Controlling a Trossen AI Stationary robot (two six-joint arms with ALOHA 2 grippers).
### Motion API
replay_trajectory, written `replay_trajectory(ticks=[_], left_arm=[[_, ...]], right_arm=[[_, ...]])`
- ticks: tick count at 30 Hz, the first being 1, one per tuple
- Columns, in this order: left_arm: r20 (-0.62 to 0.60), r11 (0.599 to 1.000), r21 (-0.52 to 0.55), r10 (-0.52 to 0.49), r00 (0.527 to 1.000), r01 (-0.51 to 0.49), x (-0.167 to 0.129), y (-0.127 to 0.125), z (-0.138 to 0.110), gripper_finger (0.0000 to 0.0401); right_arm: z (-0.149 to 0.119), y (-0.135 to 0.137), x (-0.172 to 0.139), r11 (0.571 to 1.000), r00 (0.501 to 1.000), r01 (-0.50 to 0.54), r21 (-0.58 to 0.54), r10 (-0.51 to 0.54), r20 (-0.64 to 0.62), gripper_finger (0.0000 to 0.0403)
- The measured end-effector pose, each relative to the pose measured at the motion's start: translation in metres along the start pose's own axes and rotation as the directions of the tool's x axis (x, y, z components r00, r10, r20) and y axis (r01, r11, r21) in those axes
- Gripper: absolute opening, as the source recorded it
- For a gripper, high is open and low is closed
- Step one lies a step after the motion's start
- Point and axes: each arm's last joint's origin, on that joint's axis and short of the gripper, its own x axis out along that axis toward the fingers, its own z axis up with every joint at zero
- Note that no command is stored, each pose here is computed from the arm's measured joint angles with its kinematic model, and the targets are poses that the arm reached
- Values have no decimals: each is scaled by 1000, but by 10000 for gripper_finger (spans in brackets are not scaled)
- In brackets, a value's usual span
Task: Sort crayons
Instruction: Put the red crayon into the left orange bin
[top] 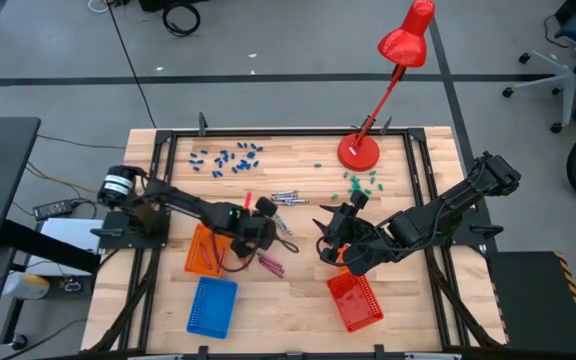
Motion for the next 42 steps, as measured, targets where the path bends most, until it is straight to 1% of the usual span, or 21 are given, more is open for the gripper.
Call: replay_trajectory(ticks=[4,7,14,22,31,35,38,42], left_arm=[[32,994,-79,-74,997,76,5,9,-7,103],[37,990,-103,-90,995,93,7,13,-11,103],[64,983,-114,-135,989,142,8,14,-12,102],[68,983,-114,-139,988,146,7,11,-10,102],[30,976,-135,-170,985,172,23,5,-9,102],[46,965,-161,-204,978,209,24,5,-10,101],[52,959,-165,-227,973,232,24,4,-11,84],[51,956,-161,-238,970,243,25,4,-11,40]], right_arm=[[0,0,0,1000,1000,0,0,0,0,178],[0,0,0,1000,1000,0,0,0,0,178],[0,0,0,1000,1000,0,0,0,0,178],[0,0,0,1000,1000,0,2,0,1,178],[0,0,0,1000,1000,-1,2,1,2,178],[0,0,0,1000,1000,0,0,0,1,178],[0,0,0,1000,1000,0,1,0,1,178],[0,0,0,1000,1000,0,1,0,1,178]])
